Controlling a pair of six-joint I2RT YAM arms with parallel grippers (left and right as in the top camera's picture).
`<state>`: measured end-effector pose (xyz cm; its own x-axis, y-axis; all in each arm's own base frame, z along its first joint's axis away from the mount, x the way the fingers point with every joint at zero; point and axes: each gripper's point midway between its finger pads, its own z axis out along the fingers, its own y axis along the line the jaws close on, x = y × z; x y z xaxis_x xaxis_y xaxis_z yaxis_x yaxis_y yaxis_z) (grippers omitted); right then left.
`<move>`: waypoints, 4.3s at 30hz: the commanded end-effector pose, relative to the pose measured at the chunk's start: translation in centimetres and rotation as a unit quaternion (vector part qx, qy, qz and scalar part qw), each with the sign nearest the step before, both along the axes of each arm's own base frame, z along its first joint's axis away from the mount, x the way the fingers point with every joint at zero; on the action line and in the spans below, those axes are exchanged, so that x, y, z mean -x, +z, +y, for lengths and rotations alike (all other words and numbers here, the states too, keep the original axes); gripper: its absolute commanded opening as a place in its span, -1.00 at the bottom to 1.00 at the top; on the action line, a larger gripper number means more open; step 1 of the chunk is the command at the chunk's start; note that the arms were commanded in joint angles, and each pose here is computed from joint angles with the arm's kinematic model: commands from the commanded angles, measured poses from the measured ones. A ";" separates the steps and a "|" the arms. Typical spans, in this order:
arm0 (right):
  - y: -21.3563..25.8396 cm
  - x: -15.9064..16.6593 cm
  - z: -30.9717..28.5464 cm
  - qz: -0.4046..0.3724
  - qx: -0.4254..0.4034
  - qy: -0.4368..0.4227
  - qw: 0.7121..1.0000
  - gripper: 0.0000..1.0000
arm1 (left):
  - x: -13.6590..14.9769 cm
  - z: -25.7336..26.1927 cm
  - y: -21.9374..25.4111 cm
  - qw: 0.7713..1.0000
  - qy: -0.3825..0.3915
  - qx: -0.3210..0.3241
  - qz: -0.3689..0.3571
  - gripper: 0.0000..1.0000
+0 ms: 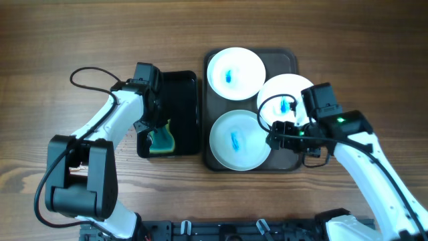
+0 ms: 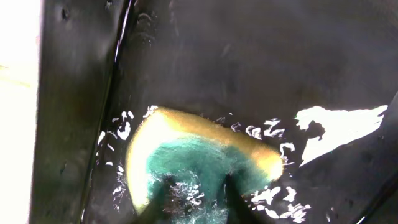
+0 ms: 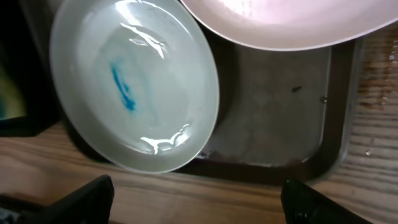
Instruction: Clean dirty plates on tray and stack at the side
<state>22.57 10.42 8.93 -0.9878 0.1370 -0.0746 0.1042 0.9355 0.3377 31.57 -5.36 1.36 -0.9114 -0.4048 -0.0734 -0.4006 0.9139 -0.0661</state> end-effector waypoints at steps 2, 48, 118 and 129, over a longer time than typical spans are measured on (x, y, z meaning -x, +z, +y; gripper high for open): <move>-1.8 -0.5 0.5 0.017 -0.004 0.011 1.000 0.73 | -0.9 -0.5 -0.4 1.000 -0.006 0.009 -0.004 -0.92; -8.1 -4.3 0.3 -0.034 0.020 0.006 0.999 -0.77 | -1.4 -2.4 7.4 0.998 -0.063 0.023 0.006 -0.92; -11.1 -3.0 -1.8 0.034 0.070 -0.103 0.992 -0.91 | -0.5 -19.3 6.1 0.972 -0.206 0.114 -0.025 -0.92; -11.1 -2.8 -1.9 0.035 0.074 -0.089 0.993 -0.91 | -2.8 -3.9 9.9 0.995 -0.088 0.018 -0.046 -0.92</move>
